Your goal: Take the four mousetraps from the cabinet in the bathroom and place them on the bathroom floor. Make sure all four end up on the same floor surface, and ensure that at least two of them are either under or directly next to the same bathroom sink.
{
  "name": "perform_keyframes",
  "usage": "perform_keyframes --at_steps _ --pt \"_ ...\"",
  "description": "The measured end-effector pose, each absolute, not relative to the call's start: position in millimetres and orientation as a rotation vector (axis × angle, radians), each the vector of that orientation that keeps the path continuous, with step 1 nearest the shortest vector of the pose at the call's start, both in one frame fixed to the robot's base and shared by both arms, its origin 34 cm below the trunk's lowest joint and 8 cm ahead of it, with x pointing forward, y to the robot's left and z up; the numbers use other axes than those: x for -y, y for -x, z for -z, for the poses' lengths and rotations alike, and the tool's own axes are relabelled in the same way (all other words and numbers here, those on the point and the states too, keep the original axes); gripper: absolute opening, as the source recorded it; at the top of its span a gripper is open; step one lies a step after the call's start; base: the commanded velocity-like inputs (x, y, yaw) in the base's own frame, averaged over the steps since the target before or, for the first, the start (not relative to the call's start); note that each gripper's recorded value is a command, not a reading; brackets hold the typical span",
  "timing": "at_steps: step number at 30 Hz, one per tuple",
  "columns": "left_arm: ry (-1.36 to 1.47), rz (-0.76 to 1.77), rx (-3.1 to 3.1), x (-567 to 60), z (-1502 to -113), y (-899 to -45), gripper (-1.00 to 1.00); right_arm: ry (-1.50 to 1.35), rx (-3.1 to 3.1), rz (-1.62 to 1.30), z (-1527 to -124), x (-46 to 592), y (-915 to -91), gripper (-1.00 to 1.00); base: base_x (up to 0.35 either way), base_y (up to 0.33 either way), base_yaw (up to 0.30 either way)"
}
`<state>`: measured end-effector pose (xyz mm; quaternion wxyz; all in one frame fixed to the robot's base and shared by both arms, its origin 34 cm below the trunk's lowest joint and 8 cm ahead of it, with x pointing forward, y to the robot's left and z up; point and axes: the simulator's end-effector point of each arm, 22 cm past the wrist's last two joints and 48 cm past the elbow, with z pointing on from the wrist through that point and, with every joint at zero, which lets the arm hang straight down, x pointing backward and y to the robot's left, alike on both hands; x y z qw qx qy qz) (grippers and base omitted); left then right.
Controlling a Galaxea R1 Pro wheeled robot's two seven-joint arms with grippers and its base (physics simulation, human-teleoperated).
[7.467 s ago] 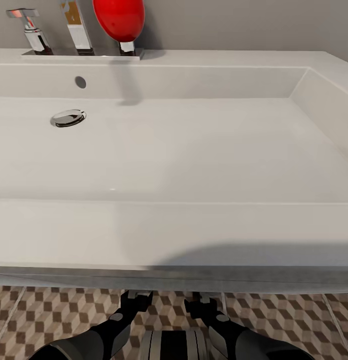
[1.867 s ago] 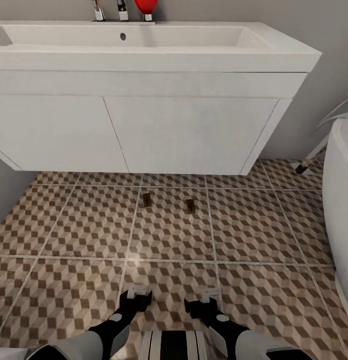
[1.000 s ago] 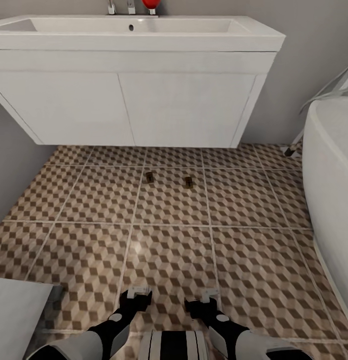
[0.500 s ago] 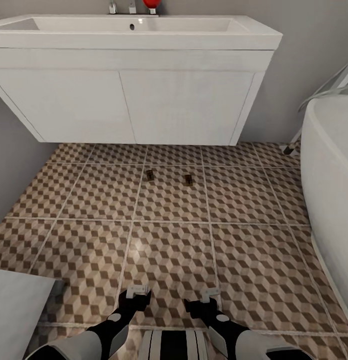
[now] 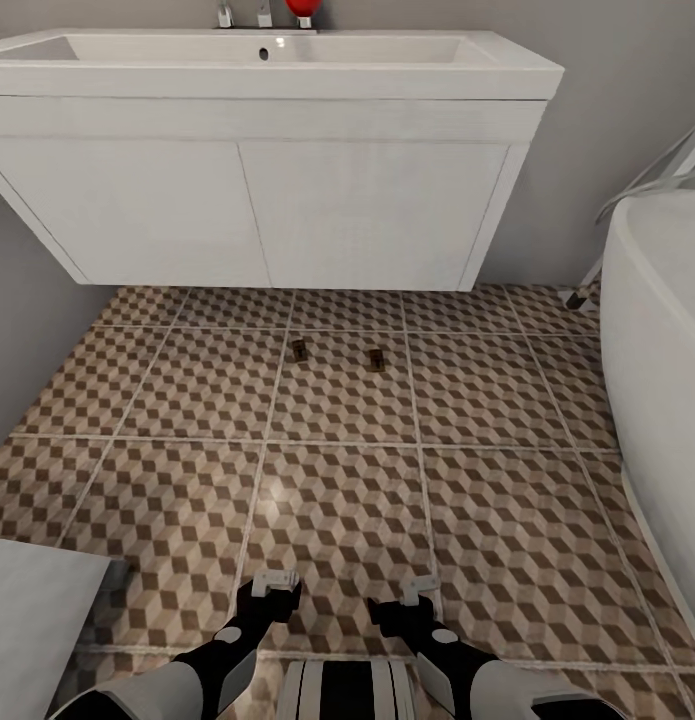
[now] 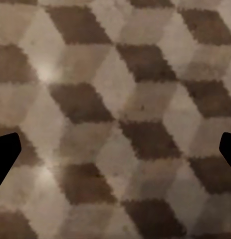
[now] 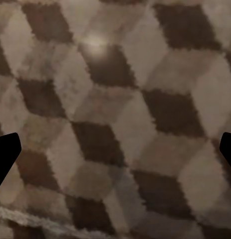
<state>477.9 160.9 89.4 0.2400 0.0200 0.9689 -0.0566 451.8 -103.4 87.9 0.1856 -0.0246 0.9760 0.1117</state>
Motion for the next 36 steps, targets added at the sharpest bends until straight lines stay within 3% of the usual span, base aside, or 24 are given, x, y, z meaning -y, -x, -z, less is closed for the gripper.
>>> perform_keyframes --at_steps 36 --pt "-0.055 0.155 -2.652 -161.0 -89.4 -477.9 1.00 0.069 -2.748 -0.315 -88.1 103.3 -452.5 1.00 0.000 0.000 0.000"
